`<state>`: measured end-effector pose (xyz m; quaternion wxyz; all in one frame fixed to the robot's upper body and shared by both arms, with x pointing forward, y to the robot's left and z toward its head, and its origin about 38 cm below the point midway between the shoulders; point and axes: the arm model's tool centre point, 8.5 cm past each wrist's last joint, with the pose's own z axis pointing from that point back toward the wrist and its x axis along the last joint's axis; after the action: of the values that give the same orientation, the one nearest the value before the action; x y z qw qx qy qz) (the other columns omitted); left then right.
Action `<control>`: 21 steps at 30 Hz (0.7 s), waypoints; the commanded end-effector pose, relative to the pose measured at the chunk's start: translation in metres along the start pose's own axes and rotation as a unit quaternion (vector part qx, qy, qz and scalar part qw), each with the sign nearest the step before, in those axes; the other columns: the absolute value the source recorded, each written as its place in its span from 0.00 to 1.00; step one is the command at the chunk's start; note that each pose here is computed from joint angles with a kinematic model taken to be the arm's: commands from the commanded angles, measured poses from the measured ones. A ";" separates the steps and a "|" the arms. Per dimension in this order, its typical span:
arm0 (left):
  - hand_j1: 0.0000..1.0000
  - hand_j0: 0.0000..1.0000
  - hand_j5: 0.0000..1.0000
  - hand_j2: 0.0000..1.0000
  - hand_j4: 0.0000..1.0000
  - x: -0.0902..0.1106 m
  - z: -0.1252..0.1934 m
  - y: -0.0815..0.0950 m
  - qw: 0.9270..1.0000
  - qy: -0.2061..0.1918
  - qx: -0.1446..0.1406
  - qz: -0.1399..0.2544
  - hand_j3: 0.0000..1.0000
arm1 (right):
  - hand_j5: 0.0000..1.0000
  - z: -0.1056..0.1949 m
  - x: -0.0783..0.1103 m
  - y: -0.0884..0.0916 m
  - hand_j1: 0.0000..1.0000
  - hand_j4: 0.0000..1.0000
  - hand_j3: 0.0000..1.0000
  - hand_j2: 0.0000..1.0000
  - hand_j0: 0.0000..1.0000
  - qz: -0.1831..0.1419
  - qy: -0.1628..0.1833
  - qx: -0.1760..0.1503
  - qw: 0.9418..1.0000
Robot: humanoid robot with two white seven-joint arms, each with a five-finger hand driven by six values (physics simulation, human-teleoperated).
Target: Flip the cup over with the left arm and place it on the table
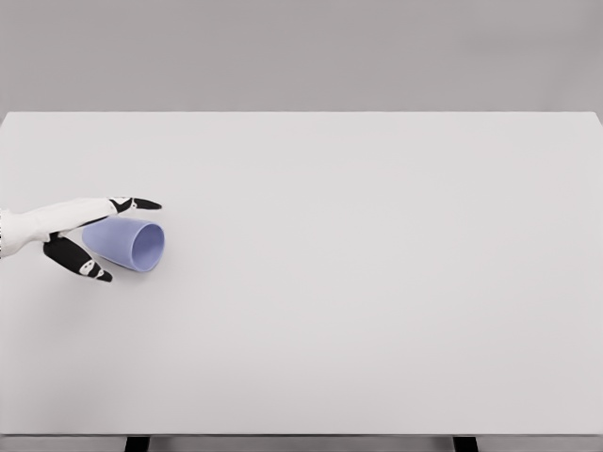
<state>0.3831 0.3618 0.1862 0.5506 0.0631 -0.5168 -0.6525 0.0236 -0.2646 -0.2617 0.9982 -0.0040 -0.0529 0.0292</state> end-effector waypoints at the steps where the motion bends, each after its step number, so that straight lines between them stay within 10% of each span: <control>1: 1.00 1.00 1.00 1.00 1.00 -0.008 -0.013 -0.005 1.000 0.010 0.000 -0.006 1.00 | 1.00 0.000 0.000 0.000 1.00 1.00 1.00 1.00 1.00 0.000 0.000 0.001 1.000; 21: 1.00 1.00 1.00 1.00 1.00 -0.020 -0.029 -0.015 0.998 0.055 -0.007 0.000 1.00 | 1.00 0.000 0.000 0.000 1.00 1.00 1.00 1.00 1.00 0.000 0.000 0.000 1.000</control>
<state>0.4003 0.3572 0.1520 0.5779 0.0961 -0.4808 -0.6524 0.0236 -0.2646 -0.2617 0.9982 -0.0040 -0.0529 0.0293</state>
